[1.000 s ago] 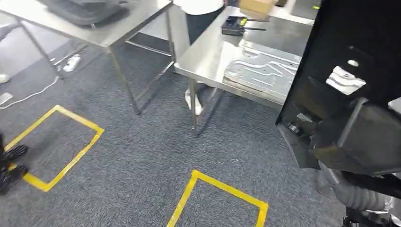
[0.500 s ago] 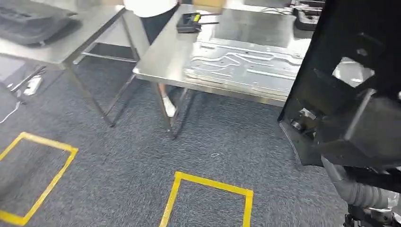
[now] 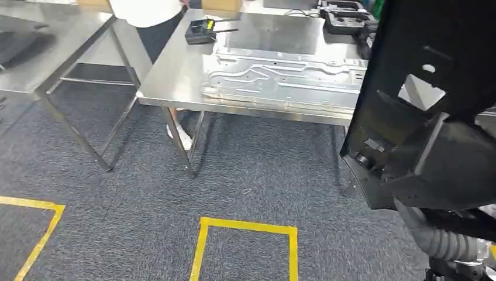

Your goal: Take the parts from the cabinet and place them on the table.

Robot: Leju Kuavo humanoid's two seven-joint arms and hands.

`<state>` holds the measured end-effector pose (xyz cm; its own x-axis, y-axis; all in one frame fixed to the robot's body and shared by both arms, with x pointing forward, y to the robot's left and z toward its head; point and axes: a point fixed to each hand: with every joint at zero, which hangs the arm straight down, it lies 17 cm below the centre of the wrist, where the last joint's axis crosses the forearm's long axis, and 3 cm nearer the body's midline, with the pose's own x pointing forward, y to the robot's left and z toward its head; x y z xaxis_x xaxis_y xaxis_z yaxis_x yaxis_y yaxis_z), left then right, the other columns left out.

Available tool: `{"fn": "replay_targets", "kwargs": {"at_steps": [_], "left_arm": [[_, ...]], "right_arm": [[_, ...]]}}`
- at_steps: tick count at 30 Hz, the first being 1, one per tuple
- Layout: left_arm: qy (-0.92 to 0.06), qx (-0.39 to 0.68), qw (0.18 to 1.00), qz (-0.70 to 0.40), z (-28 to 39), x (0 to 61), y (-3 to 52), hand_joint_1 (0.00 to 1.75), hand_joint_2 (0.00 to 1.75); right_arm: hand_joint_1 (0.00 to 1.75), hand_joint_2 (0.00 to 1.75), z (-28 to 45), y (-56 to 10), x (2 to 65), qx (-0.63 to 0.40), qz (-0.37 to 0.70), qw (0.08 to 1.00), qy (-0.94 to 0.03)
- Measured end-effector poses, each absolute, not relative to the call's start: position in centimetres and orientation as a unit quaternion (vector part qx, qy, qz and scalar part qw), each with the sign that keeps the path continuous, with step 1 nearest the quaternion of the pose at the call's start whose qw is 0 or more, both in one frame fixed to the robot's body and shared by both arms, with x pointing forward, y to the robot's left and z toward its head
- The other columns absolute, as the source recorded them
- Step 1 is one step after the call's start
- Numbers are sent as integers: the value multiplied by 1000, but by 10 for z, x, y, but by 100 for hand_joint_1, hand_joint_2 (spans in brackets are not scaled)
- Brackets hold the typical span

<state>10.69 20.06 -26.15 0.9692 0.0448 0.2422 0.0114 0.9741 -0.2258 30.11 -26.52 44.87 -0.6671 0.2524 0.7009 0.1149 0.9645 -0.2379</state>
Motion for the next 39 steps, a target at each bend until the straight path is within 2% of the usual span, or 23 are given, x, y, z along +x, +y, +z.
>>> {"fn": "replay_targets", "kwargs": {"at_steps": [39], "left_arm": [[-141,-105,984,30,-261,118,211,0,175]], "right_arm": [[175,175,448,-263,299,-102,92,390,-911]]}}
